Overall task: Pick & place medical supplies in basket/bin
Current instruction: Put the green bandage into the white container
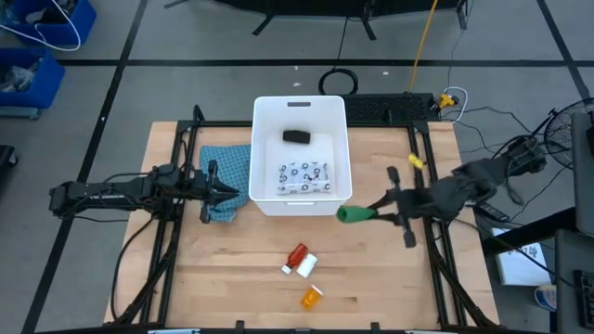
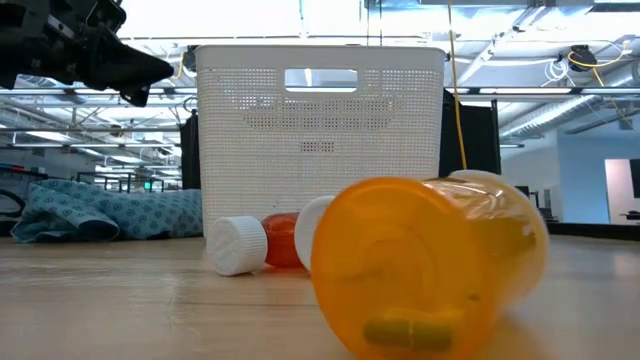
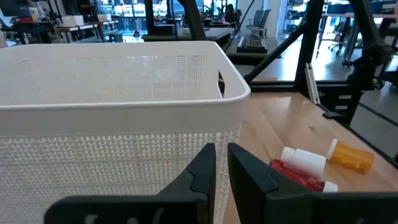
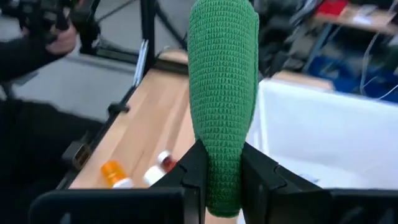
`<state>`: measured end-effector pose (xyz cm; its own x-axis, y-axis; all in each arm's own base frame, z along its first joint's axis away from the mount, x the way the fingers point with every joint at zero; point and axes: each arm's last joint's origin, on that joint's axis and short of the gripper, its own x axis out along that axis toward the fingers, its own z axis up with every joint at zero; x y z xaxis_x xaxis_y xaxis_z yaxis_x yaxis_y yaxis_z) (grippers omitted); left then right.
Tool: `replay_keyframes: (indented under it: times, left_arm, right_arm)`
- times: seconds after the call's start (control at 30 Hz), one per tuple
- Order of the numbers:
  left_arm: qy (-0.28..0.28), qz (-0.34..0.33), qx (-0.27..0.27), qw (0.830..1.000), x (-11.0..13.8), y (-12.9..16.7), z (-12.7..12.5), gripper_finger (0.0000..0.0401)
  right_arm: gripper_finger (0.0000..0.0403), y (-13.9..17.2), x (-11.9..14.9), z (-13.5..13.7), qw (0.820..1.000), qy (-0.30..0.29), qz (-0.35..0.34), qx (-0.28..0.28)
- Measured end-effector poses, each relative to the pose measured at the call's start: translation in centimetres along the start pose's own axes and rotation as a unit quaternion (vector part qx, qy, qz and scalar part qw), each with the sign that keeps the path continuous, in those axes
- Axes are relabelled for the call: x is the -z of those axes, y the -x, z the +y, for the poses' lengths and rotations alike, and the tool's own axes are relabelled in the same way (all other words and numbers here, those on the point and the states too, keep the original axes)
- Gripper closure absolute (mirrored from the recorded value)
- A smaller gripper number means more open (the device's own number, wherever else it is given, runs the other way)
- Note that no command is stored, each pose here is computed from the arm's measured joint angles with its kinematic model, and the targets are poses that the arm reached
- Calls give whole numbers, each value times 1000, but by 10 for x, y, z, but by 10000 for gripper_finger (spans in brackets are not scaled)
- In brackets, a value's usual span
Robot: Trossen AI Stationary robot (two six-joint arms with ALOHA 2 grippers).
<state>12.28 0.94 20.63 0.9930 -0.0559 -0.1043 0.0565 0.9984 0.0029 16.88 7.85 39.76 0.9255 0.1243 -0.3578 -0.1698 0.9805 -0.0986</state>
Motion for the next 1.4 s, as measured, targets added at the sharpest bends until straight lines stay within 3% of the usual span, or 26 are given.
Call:
replay_keyframes:
  times: [0.27, 0.43, 0.53, 0.77, 0.97, 1.07, 1.2, 1.4]
  left_arm:
    - [0, 1, 0, 1000, 0, 0, 0, 354]
    - [0, 1, -3, 1000, 0, 0, 0, 354]
    - [-1, 2, -18, 1000, 0, 0, 1, 354]
    - [-2, 2, -38, 999, 0, 0, 2, 354]
    - [-5, 2, -39, 999, 0, 0, 2, 354]
    - [-9, 2, -39, 999, 0, 0, 2, 354]
    - [-9, 2, -39, 999, 0, 0, 2, 354]
    - [-7, 2, -39, 999, 0, 0, 2, 354]
  right_arm:
    - [353, 42, -1, -15, 997, 44, -59, 21]
    - [353, 62, 4, -19, 992, 99, -75, -39]
    - [353, 67, 6, -21, 991, 100, -79, -48]
    - [353, 63, 28, -30, 992, 98, -79, -26]
    - [353, 68, 61, -35, 987, 65, -144, -6]
    - [353, 60, 80, -35, 984, 47, -170, 17]
    - [353, 42, 106, -36, 985, 8, -149, 88]
    - [353, 15, 133, -33, 979, 28, -182, 88]
